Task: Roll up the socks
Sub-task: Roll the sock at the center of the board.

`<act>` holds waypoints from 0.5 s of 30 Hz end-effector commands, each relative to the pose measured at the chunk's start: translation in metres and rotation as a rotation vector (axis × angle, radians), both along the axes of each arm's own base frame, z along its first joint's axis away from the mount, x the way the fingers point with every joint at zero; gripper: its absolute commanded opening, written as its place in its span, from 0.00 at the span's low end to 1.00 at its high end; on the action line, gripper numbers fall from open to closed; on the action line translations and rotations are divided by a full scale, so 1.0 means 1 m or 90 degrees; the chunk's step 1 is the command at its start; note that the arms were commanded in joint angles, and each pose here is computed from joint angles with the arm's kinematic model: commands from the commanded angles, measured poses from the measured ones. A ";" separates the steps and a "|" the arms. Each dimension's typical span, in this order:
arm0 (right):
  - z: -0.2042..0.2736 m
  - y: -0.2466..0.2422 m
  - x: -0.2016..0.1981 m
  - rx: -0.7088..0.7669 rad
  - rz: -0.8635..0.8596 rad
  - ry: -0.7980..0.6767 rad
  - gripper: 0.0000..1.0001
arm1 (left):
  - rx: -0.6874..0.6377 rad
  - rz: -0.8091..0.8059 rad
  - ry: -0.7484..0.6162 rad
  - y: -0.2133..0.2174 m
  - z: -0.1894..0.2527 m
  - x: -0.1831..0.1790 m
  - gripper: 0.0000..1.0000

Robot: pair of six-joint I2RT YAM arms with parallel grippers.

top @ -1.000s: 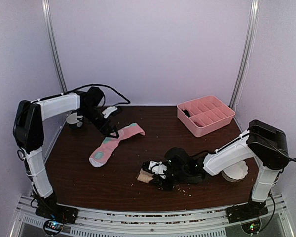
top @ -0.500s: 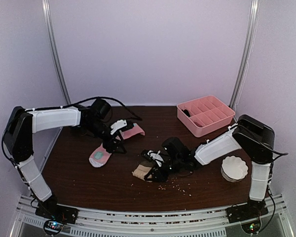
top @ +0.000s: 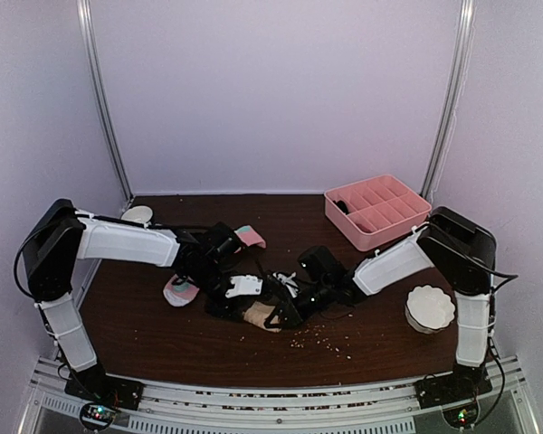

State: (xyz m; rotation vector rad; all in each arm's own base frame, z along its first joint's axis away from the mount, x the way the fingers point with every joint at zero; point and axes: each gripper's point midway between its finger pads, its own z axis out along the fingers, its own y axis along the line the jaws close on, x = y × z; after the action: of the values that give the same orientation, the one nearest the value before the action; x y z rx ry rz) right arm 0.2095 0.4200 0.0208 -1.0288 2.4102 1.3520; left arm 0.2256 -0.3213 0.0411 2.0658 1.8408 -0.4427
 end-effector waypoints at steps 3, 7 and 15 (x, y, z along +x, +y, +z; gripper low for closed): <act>-0.091 -0.065 -0.046 -0.234 -0.025 0.150 0.00 | 0.003 -0.032 -0.095 -0.024 -0.003 0.012 0.43; -0.095 -0.072 -0.049 -0.250 -0.021 0.156 0.00 | -0.011 -0.035 -0.135 -0.041 0.004 0.015 0.47; -0.092 -0.080 -0.052 -0.243 -0.025 0.173 0.00 | -0.029 -0.064 -0.047 -0.045 0.006 -0.011 0.64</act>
State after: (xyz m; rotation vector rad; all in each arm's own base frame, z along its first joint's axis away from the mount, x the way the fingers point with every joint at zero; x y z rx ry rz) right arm 0.2063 0.4145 0.0168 -1.0279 2.4416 1.3816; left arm 0.2208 -0.3552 0.0412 2.1267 1.6847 -0.3269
